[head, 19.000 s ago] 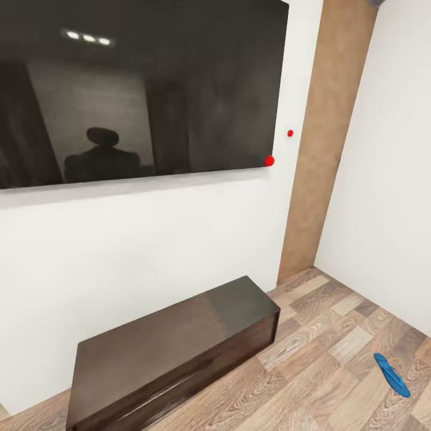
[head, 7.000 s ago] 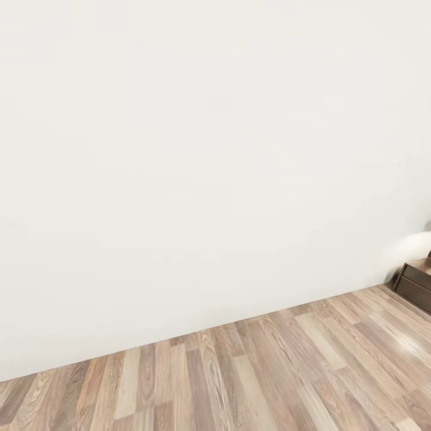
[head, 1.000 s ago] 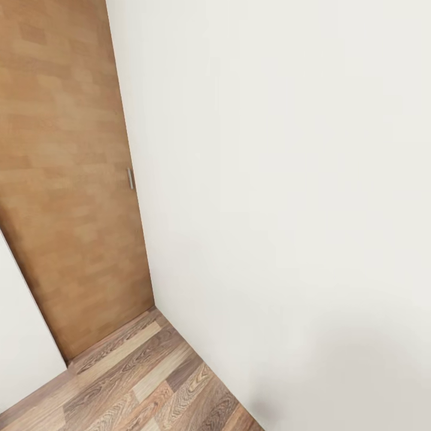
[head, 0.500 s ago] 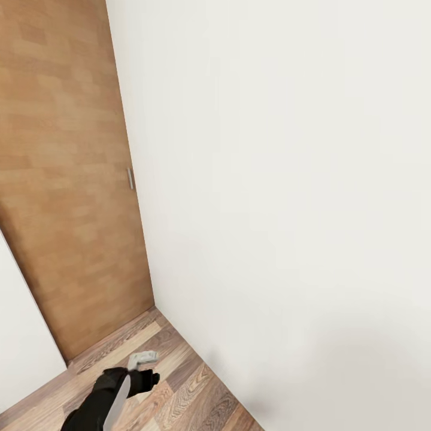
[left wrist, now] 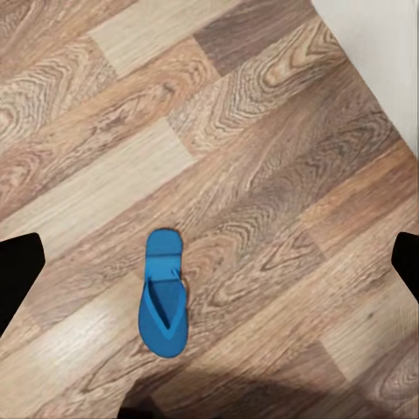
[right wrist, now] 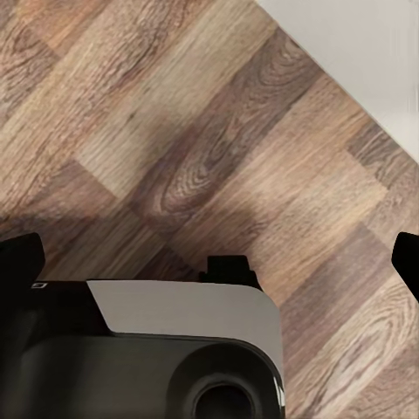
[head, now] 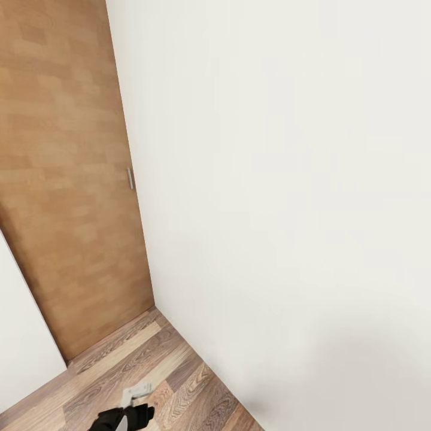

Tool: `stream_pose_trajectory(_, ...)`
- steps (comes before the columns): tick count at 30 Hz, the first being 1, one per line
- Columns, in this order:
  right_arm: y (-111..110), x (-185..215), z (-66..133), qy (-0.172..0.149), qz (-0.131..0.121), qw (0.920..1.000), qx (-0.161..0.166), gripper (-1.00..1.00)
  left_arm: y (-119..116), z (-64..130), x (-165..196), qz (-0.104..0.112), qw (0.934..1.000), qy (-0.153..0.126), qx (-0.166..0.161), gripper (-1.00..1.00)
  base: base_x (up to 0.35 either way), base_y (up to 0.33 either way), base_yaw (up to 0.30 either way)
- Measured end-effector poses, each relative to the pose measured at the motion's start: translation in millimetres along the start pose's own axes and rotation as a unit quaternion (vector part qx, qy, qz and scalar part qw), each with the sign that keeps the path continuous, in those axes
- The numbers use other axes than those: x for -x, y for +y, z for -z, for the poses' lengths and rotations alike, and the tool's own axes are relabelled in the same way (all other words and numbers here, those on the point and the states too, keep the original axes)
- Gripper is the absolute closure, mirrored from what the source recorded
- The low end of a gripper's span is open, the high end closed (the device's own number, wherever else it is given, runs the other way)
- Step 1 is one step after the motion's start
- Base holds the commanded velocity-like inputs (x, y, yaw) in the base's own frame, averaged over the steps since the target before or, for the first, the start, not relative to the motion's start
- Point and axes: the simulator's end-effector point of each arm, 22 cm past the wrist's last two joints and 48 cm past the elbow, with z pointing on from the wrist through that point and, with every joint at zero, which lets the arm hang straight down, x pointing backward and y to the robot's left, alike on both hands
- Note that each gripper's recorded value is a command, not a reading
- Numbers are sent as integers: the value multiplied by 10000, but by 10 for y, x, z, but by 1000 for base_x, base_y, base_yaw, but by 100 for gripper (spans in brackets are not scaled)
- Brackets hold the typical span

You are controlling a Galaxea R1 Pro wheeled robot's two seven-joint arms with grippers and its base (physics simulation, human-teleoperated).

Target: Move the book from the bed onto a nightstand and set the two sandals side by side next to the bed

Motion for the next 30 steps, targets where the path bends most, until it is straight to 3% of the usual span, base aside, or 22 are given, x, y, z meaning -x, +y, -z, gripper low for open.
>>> stream_pose_trajectory(5, 5, 5, -1, -3, -1, 10000, 5, -100, -16, -6, -22, 4, 10000, 3, -9, -100, 0, 0, 0)
stream_pose_trajectory(30, 2, -187, -401, -3, 1, 10000, 1, -100, 19, -383, -255, -17, 10000, 2, -7, -100, 0, 0, 0)
